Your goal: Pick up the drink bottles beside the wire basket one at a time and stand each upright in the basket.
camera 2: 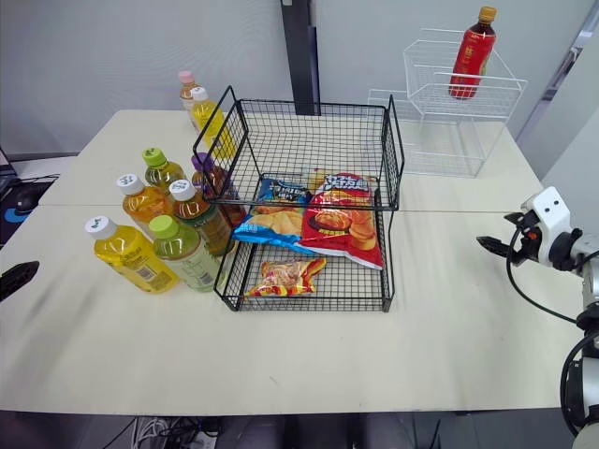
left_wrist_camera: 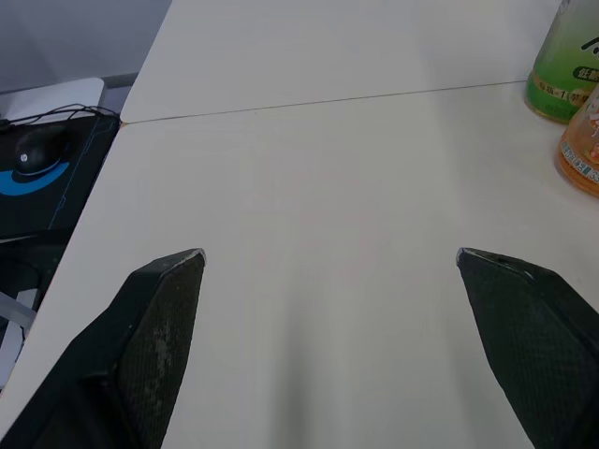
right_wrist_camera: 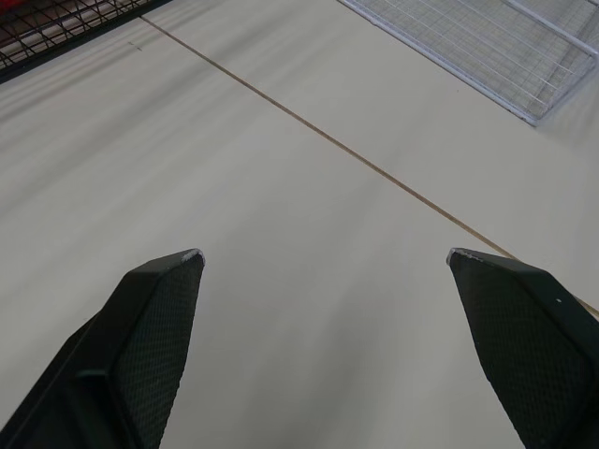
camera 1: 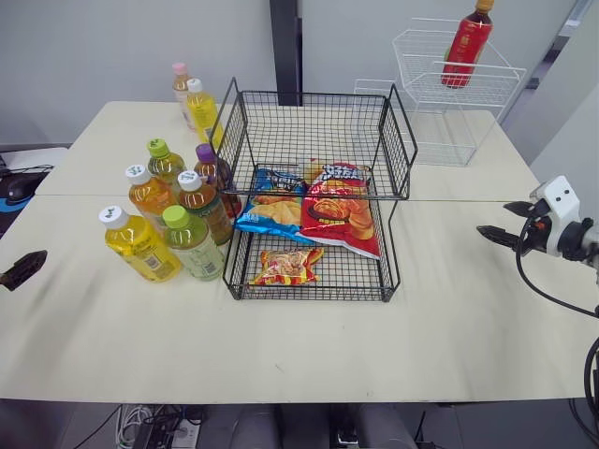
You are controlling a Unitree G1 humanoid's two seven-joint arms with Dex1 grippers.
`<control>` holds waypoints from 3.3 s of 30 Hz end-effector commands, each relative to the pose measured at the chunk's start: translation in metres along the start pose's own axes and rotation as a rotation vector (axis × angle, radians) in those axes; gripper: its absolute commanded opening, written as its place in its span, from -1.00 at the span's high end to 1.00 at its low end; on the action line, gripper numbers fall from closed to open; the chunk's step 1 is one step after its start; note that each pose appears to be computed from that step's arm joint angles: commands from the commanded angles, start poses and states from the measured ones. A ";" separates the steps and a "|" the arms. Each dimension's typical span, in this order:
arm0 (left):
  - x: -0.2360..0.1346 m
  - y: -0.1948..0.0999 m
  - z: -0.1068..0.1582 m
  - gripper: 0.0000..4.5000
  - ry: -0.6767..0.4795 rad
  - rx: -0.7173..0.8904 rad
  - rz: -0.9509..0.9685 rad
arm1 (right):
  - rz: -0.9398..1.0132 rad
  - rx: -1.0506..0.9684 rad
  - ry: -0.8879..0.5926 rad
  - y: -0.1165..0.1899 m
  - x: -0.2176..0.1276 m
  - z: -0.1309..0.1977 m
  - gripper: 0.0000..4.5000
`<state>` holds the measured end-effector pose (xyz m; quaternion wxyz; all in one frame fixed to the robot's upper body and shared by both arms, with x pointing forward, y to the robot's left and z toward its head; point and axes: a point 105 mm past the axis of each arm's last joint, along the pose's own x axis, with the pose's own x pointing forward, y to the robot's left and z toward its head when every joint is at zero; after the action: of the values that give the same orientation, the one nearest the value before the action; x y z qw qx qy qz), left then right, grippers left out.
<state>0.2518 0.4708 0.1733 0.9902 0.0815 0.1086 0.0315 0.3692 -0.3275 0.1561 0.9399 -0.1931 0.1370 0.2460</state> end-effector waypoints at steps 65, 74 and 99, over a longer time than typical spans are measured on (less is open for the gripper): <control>0.015 -0.029 0.004 -0.99 -0.122 -0.038 0.002 | 0.847 0.013 -0.714 0.245 -0.054 0.169 -1.00; -0.003 -0.026 0.008 -0.99 -0.165 -0.077 0.016 | 0.845 0.021 -0.826 0.242 -0.051 0.194 -1.00; 0.015 -0.154 0.075 -0.99 -0.336 -0.032 -0.306 | 0.939 -0.089 -0.850 0.251 -0.045 0.211 -1.00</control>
<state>0.2855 0.3111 0.2149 0.9892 0.0425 -0.0416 -0.1342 0.2392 -0.0522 0.2749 0.6967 -0.0257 -0.1642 0.6978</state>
